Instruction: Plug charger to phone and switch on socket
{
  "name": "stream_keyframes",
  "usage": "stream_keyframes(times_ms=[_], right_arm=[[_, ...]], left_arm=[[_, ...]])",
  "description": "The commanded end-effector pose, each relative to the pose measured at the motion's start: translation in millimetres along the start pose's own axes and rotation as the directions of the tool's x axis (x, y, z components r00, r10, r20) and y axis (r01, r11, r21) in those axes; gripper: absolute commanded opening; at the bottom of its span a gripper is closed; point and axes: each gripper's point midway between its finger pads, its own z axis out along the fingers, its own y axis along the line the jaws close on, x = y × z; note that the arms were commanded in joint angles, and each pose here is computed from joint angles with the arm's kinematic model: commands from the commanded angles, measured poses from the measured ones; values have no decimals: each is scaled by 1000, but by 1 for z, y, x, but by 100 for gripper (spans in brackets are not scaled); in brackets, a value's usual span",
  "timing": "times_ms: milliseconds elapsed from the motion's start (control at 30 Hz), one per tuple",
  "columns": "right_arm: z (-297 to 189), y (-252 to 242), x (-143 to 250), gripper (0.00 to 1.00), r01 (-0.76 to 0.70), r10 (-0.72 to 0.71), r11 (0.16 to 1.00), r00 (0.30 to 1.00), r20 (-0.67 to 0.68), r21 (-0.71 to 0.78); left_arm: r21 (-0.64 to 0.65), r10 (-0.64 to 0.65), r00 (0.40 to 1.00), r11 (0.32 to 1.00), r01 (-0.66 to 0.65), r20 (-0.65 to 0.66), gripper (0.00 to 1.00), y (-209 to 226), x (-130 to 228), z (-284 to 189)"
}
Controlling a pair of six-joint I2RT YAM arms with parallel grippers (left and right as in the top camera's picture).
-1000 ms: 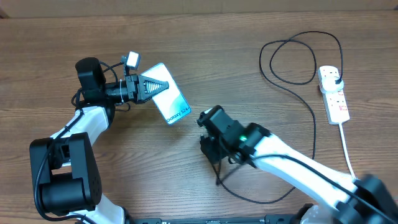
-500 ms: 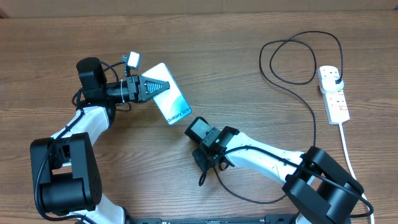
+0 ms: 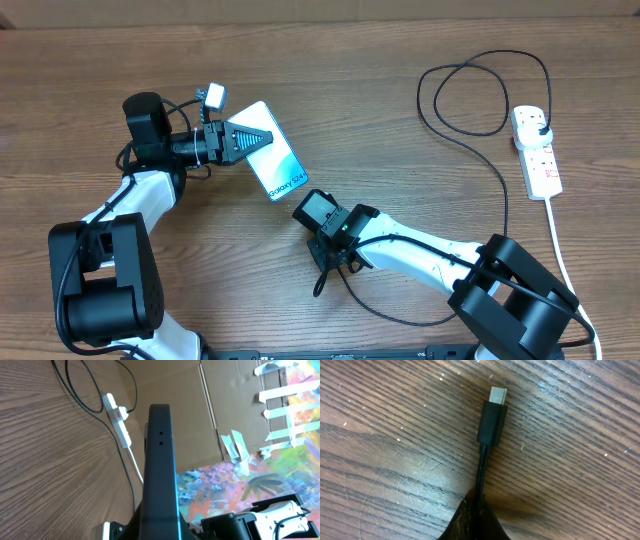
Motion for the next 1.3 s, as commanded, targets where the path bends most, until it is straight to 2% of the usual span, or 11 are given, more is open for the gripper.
stream_keyframes(times_ms=[0, 67, 167, 333, 467, 600, 800, 1000, 1267], right_arm=[[11, -9, 18, 4, -4, 9, 999, 996, -89, 48], [0, -7, 15, 4, -4, 9, 999, 995, -96, 51], [-42, -1, 7, 4, 3, -1, 1000, 997, -74, 27], [-113, 32, 15, 4, 79, -76, 981, 997, 23, -176], [-166, 42, 26, 4, 124, -92, 953, 988, 127, -276], [-199, 40, 30, 4, 151, -83, 937, 972, 219, -316], [-206, 45, 42, 4, 181, -111, 915, 972, 206, -360], [-193, 43, 49, 4, 166, -118, 921, 981, 155, -351], [-160, 33, 44, 4, 129, -114, 959, 991, 70, -253]], left_arm=[[26, 11, 1000, 1000, -10, -29, 4, -2, 6, 2], [26, 10, 1000, 1000, -9, -29, 4, -2, 6, 2], [26, -7, 1000, 1000, 8, -29, 4, -1, 7, 2], [26, -71, 997, 997, 72, -37, 4, 2, 12, 4], [36, -50, 997, 998, 52, -66, 4, 0, 18, 15], [59, -37, 989, 997, 46, -140, 4, -6, 33, 40], [101, 7, 968, 995, 19, -249, 4, -17, 58, 76], [104, 3, 965, 994, 25, -261, 4, -18, 61, 80], [97, -16, 966, 994, 42, -257, 4, -17, 60, 78]])
